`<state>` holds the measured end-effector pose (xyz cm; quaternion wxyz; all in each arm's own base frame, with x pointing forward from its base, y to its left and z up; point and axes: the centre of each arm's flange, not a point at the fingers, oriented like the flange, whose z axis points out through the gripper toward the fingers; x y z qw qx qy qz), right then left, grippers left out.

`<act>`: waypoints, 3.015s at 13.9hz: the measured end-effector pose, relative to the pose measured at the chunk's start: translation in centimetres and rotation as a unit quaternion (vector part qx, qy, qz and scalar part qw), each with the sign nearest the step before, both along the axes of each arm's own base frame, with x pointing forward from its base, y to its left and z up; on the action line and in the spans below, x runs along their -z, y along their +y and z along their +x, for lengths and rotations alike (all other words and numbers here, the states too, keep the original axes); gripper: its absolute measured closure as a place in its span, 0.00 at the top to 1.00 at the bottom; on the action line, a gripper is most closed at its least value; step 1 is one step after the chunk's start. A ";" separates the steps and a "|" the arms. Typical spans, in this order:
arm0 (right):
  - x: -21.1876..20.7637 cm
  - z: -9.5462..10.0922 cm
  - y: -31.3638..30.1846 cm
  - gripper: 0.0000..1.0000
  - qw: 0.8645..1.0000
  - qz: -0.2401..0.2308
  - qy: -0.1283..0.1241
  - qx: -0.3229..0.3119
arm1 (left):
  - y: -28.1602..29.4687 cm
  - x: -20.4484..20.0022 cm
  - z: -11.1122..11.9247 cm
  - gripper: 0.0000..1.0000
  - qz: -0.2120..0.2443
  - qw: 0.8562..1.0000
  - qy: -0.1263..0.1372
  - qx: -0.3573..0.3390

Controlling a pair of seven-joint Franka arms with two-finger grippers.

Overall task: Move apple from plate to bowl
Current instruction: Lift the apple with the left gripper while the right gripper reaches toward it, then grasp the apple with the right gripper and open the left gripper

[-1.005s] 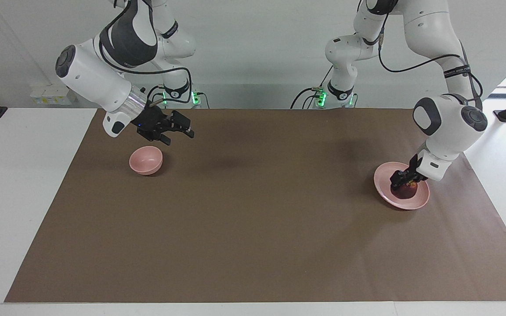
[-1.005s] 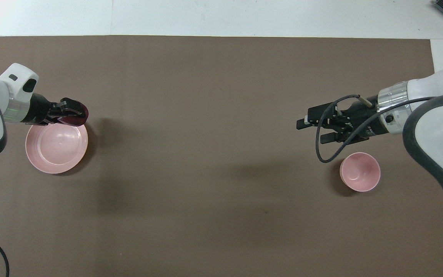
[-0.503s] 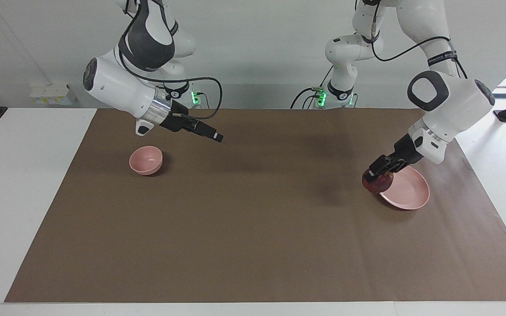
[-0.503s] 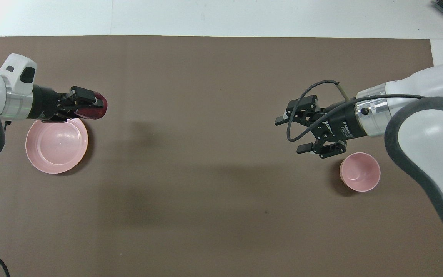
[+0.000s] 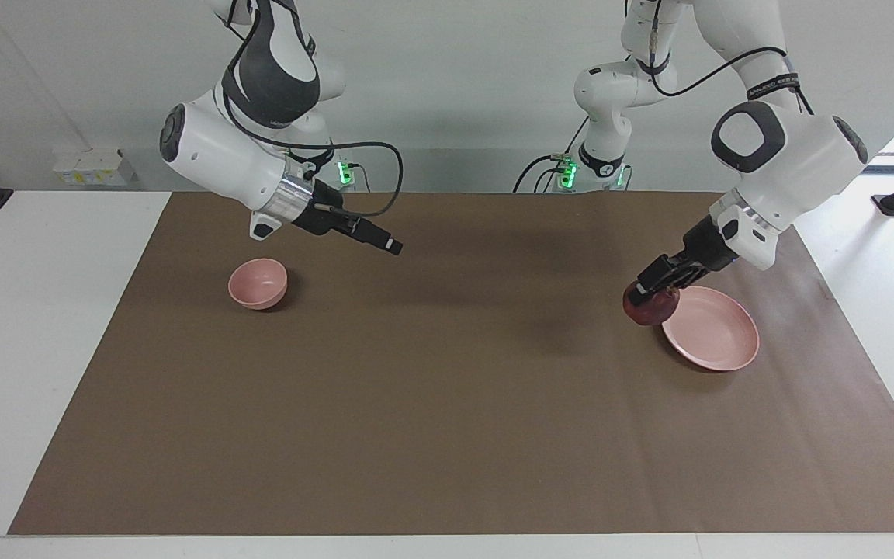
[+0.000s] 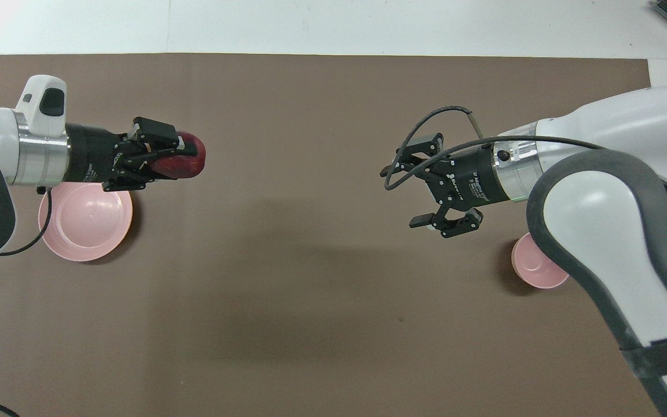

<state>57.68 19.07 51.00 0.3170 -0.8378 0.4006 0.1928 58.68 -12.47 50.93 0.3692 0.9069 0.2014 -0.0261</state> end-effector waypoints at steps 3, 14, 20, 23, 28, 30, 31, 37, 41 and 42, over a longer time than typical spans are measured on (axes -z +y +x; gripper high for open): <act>-0.2 0.1 1.5 1.00 1.000 -0.001 0.011 0.027 | -2.6 -0.7 -0.5 0.66 -0.049 0.999 0.007 0.002; -1.9 0.6 8.9 1.00 0.983 0.011 0.067 0.172 | -12.7 -0.6 -5.3 0.66 -0.120 0.993 -0.009 0.019; 0.1 -0.5 12.6 1.00 0.985 0.000 0.083 0.151 | -13.8 0.2 -7.7 0.66 -0.104 0.993 -0.026 0.053; 0.6 -0.6 13.1 1.00 0.985 -0.002 0.086 0.147 | -14.0 0.1 -8.2 0.66 -0.101 0.993 -0.028 0.057; 0.7 -0.9 13.4 0.75 0.986 -0.004 0.090 0.141 | -13.6 0.2 -8.0 0.66 -0.101 0.993 -0.029 0.055; 0.7 -0.9 13.4 0.75 0.986 -0.004 0.091 0.141 | -13.7 0.2 -8.0 0.66 -0.101 0.993 -0.029 0.055; 0.7 -0.9 13.4 0.75 0.986 -0.004 0.091 0.141 | -13.7 0.2 -8.0 0.66 -0.101 0.993 -0.029 0.055; 0.7 -0.9 13.4 0.74 0.986 -0.004 0.092 0.141 | -13.7 0.2 -8.1 0.74 -0.101 0.993 -0.029 0.056; 0.9 -0.8 13.2 0.74 0.985 -0.006 0.096 0.140 | -13.6 -0.3 -8.3 1.00 -0.103 0.993 -0.027 0.057; 1.0 -0.8 12.9 0.74 0.985 -0.008 0.102 0.137 | -13.4 -0.4 -8.3 1.00 -0.103 0.993 -0.026 0.058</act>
